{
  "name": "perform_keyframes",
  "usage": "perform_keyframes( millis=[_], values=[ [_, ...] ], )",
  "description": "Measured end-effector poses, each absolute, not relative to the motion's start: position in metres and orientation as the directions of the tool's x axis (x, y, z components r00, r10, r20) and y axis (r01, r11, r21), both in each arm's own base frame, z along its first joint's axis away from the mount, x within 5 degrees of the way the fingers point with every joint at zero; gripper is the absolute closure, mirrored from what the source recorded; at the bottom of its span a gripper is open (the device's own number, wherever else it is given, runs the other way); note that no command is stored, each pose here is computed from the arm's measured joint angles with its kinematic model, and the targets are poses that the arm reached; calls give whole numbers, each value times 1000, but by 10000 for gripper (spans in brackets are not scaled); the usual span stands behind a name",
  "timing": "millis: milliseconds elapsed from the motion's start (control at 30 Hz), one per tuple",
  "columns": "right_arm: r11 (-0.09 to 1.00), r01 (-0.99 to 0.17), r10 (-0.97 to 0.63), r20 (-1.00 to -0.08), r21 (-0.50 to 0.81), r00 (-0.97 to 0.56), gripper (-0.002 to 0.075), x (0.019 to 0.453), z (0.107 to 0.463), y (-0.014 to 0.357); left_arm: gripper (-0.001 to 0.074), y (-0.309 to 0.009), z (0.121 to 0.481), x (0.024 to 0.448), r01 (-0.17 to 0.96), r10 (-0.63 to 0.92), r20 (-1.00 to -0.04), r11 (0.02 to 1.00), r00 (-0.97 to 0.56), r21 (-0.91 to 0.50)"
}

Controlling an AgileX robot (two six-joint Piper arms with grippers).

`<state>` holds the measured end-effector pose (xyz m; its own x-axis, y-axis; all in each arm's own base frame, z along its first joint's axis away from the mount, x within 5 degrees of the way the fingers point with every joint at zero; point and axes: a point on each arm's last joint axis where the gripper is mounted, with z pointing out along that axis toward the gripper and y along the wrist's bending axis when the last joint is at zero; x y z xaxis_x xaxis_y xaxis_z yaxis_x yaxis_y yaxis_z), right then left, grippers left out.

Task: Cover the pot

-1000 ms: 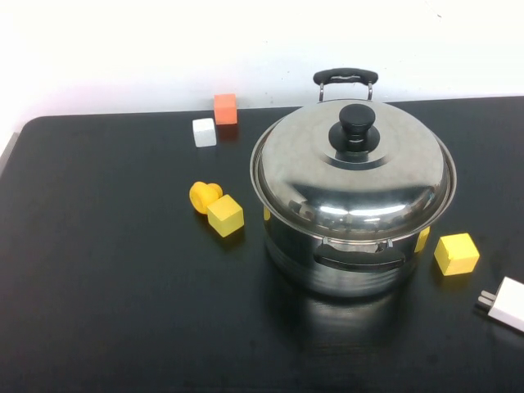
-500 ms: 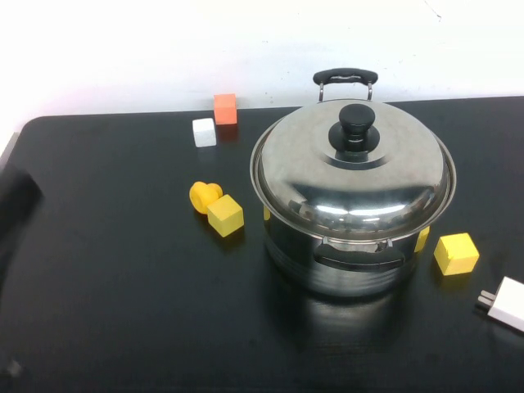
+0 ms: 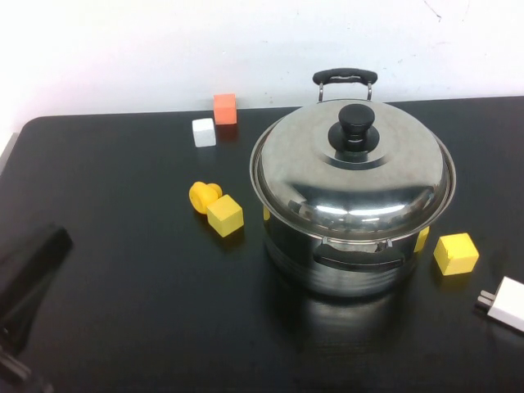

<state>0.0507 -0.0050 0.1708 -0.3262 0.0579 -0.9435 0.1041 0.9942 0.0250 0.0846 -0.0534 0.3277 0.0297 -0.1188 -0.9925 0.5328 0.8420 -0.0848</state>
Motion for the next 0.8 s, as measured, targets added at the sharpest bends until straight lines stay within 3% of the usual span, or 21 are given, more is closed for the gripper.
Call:
perform_keyframes(
  millis=[300, 533, 800],
  values=[
    [994, 104, 58, -944, 25, -326, 728, 51, 171, -5, 735, -21, 322, 85, 252, -370, -928, 894, -50, -370],
    [994, 104, 58, -944, 25, -326, 728, 51, 171, -5, 735, -9, 309, 71, 125, -440, -890, 882, -121, -454],
    [994, 104, 58, -944, 25, -326, 728, 51, 171, -5, 735, -7, 270, 55, 79, -392, -909, 911, -144, -406]
  ],
)
